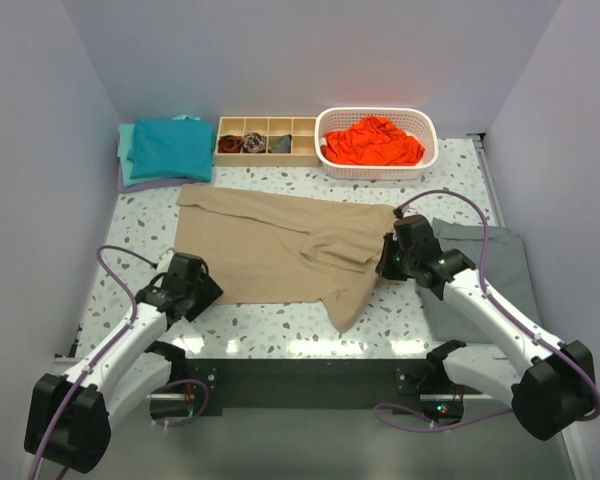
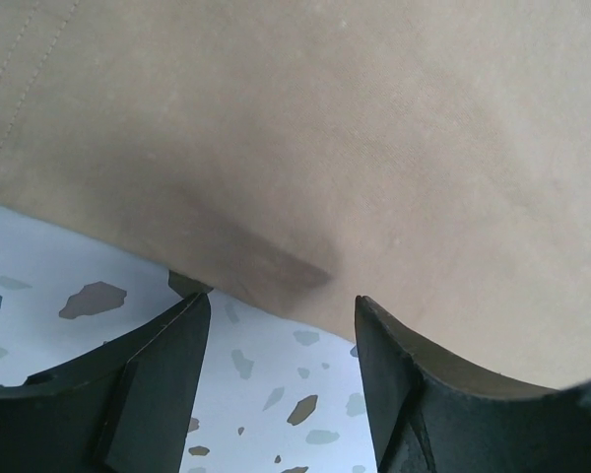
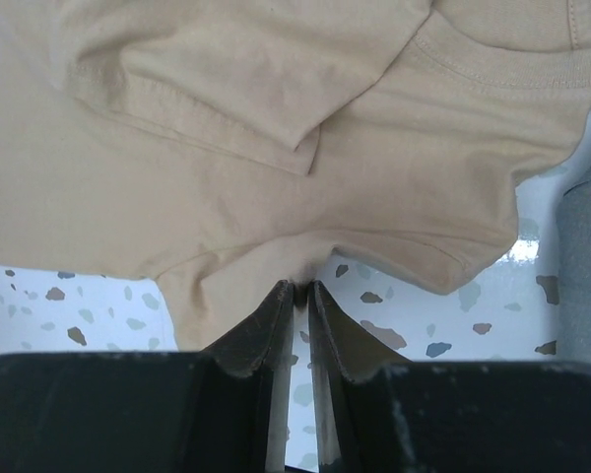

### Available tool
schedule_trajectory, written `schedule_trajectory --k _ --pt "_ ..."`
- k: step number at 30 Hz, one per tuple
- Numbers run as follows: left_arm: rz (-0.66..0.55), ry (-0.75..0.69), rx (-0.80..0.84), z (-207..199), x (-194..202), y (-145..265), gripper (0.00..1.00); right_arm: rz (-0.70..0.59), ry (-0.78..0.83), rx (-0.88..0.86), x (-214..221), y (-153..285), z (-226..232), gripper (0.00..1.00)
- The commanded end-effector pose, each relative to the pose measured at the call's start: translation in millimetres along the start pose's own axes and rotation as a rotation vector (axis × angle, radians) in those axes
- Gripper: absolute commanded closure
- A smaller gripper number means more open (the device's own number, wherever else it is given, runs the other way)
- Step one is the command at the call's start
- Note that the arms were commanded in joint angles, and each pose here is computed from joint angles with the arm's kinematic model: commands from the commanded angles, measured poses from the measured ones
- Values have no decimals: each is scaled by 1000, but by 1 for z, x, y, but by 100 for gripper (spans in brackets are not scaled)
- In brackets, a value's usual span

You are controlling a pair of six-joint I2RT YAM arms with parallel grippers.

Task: Fold and stack the t-shirts
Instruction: Fold the tshirt

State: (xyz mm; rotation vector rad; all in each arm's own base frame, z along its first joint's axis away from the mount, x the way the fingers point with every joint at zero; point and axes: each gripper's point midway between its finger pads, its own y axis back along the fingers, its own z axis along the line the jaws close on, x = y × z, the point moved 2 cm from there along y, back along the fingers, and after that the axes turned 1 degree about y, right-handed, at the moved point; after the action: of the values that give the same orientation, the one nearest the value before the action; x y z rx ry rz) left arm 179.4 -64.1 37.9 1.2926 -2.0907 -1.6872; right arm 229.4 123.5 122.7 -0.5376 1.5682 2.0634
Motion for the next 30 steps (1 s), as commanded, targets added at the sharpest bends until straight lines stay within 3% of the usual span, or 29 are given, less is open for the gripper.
schedule_trajectory --k 1,5,9,21,30 --pt "-7 47 -88 18 5 -4 34 -62 19 -3 -13 6 1 83" --pt "-36 53 -123 25 2 -8 38 -65 25 6 -13 7 0 83" --pt "-58 51 -131 26 -1 -11 47 -72 32 5 -17 10 1 84" --pt "-74 33 -147 32 -1 -17 99 -96 42 -53 -31 20 15 87" --pt "-167 -56 -124 8 -34 -2 100 -124 44 -25 -42 20 14 93"
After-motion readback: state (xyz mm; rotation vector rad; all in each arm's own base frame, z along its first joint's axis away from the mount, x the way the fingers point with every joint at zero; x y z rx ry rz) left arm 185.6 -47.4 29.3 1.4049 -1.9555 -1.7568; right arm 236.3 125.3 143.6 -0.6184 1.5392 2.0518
